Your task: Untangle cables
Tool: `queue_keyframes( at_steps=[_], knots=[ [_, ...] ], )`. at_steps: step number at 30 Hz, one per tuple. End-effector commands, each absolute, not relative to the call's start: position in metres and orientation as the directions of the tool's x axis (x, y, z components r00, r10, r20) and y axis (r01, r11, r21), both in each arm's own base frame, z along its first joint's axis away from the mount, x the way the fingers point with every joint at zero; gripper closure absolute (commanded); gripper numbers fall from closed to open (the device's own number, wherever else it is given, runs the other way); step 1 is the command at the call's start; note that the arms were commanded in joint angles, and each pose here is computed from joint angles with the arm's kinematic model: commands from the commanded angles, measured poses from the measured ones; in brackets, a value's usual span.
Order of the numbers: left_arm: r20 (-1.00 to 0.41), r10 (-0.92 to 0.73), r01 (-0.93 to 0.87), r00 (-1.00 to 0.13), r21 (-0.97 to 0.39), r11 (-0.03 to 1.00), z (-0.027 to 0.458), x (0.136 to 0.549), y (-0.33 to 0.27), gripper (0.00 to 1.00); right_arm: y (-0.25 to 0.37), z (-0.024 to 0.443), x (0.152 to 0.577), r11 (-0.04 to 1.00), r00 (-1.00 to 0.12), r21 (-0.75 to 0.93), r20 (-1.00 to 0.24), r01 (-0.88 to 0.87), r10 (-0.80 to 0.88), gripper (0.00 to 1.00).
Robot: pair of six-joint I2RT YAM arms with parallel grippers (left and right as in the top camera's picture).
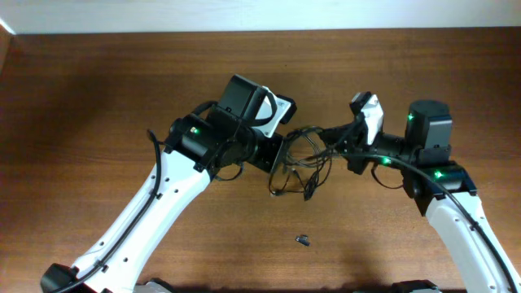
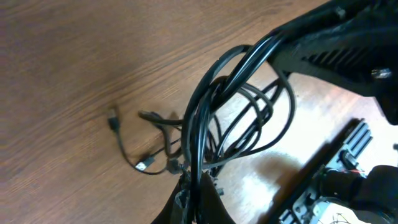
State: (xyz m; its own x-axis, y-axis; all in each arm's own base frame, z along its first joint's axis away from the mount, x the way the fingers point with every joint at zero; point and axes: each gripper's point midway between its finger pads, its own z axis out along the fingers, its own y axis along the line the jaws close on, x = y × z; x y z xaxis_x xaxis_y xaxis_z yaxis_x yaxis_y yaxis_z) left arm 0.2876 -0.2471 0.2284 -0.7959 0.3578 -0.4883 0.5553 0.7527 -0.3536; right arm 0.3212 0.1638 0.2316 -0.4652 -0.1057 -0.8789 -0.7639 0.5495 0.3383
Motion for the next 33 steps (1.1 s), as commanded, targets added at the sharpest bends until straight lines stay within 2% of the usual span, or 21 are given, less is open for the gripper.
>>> queue_keyframes(
  at_steps=[1, 4, 6, 8, 11, 13, 14, 19, 21, 25, 27, 29, 30, 31, 33],
  knots=[
    [-0.528, 0.337, 0.551, -0.779, -0.321, 0.77, 0.243, 0.294, -0.242, 1.0, 0.165, 0.243, 0.326, 0.556, -0.547, 0.454, -0.837, -0.697, -0.003, 0.96],
    [-0.524, 0.339, 0.549, -0.782, -0.321, 0.771, 0.241, 0.293, -0.242, 1.0, 0.161, 0.248, 0.331, 0.56, -0.606, 0.538, -0.792, -0.63, 0.078, 0.96],
    [-0.511, 0.343, 0.545, -0.788, -0.322, 0.774, 0.237, 0.291, -0.24, 1.0, 0.145, 0.245, 0.339, 0.588, -0.664, 0.613, -0.729, -0.527, 0.166, 0.96],
    [-0.492, 0.348, 0.533, -0.798, -0.306, 0.789, 0.232, 0.29, -0.235, 1.0, 0.118, 0.227, 0.351, 0.658, -0.722, 0.68, -0.626, -0.323, 0.293, 0.96],
    [-0.477, 0.352, 0.518, -0.806, -0.278, 0.809, 0.228, 0.289, -0.229, 1.0, 0.08, 0.2, 0.354, 0.699, -0.748, 0.713, -0.494, -0.057, 0.443, 0.96],
    [-0.477, 0.352, 0.518, -0.805, -0.278, 0.809, 0.228, 0.29, -0.229, 1.0, 0.071, 0.192, 0.352, 0.708, -0.749, 0.706, -0.466, 0.005, 0.471, 0.96],
    [-0.477, 0.352, 0.518, -0.805, -0.278, 0.809, 0.228, 0.29, -0.229, 1.0, 0.063, 0.183, 0.35, 0.711, -0.744, 0.697, -0.428, 0.089, 0.513, 0.96],
    [-0.477, 0.352, 0.518, -0.805, -0.278, 0.809, 0.228, 0.29, -0.229, 1.0, 0.055, 0.17, 0.344, 0.73, -0.746, 0.663, -0.4, 0.166, 0.533, 0.96],
    [-0.477, 0.352, 0.518, -0.805, -0.279, 0.809, 0.228, 0.289, -0.229, 1.0, 0.041, 0.157, 0.339, 0.731, -0.723, 0.622, -0.364, 0.281, 0.587, 0.96],
    [-0.477, 0.352, 0.518, -0.805, -0.278, 0.809, 0.228, 0.29, -0.229, 1.0, 0.033, 0.15, 0.335, 0.745, -0.714, 0.582, -0.365, 0.326, 0.597, 0.95],
    [-0.477, 0.352, 0.518, -0.805, -0.278, 0.809, 0.228, 0.29, -0.229, 1.0, 0.031, 0.15, 0.336, 0.749, -0.713, 0.577, -0.37, 0.326, 0.596, 0.78],
    [-0.477, 0.353, 0.519, -0.805, -0.278, 0.808, 0.228, 0.289, -0.229, 1.0, 0.031, 0.15, 0.336, 0.764, -0.719, 0.568, -0.387, 0.306, 0.577, 0.53],
    [-0.481, 0.364, 0.53, -0.798, -0.271, 0.803, 0.228, 0.289, -0.229, 1.0, 0.031, 0.15, 0.337, 0.765, -0.72, 0.567, -0.389, 0.305, 0.575, 0.29],
    [-0.488, 0.386, 0.552, -0.783, -0.258, 0.793, 0.228, 0.289, -0.229, 1.0, 0.031, 0.151, 0.337, 0.776, -0.725, 0.561, -0.402, 0.288, 0.559, 0.17],
    [-0.497, 0.416, 0.581, -0.762, -0.239, 0.778, 0.228, 0.289, -0.229, 1.0, 0.034, 0.154, 0.339, 0.811, -0.742, 0.544, -0.448, 0.217, 0.499, 0.11]
  ],
)
